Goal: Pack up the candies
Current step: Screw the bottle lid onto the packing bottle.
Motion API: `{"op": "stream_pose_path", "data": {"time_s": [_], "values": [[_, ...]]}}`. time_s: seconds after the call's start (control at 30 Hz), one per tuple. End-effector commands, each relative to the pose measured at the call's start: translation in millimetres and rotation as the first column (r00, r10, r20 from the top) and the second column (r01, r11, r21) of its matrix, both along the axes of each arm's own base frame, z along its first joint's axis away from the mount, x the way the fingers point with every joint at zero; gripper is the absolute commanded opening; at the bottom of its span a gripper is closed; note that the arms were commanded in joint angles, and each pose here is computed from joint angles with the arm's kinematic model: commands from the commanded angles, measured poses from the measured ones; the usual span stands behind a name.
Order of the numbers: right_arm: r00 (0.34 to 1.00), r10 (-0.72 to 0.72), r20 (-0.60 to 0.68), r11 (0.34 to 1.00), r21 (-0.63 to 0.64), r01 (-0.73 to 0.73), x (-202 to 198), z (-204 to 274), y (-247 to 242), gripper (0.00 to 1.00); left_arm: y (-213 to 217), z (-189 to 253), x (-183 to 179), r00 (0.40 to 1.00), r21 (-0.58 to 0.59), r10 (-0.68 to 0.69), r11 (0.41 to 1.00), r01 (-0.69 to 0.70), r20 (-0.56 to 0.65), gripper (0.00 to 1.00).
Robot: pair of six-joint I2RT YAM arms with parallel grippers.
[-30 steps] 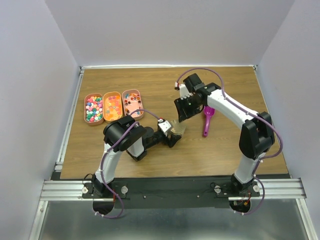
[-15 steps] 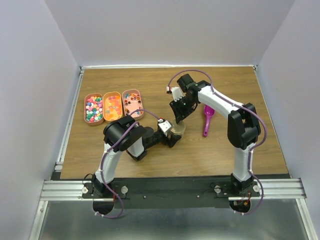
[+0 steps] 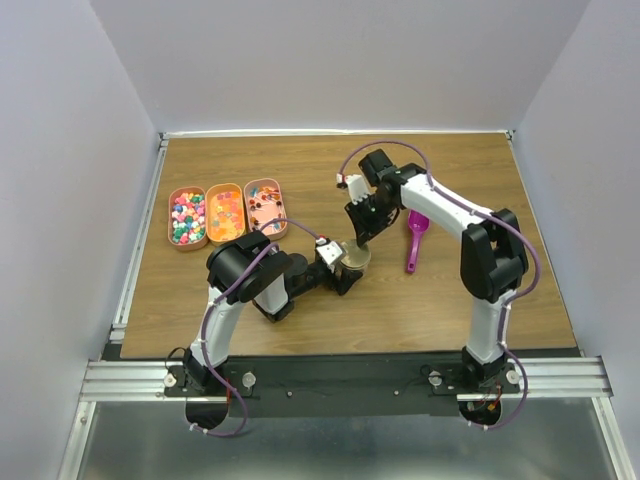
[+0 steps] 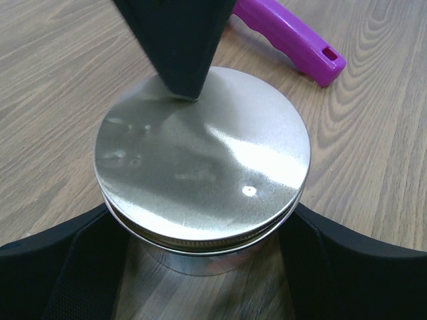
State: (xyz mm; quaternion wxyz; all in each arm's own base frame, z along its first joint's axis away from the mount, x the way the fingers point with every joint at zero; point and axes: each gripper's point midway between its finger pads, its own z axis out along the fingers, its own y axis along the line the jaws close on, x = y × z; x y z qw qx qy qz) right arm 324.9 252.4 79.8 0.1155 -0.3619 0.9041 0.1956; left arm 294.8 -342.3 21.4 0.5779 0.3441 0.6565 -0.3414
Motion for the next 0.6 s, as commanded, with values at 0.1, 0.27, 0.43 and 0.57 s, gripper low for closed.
{"op": "stream_pose_path", "data": {"time_s": [0.1,0.27,0.43,0.57], "values": [[0.979,-0.126,-0.161,0.991,-0.062,0.118,-61,-25,-12,0.27,1,79,1,0.975,-0.28,0.043,0.96,0.02,0.216,0.73],[0.956,-0.252,-0.148,0.968,-0.032,0.25,-66,-22,2,0.23,1,79,2,0.976,-0.281,0.049,0.96,0.013,0.213,0.73],[0.946,-0.296,-0.13,0.955,-0.013,0.297,-73,-19,10,0.22,2,80,2,0.977,-0.286,0.052,0.958,0.009,0.207,0.73],[0.938,-0.332,-0.095,0.943,-0.028,0.331,-75,-16,0,0.22,3,79,3,0.977,-0.283,0.057,0.959,0.004,0.208,0.73]]}}
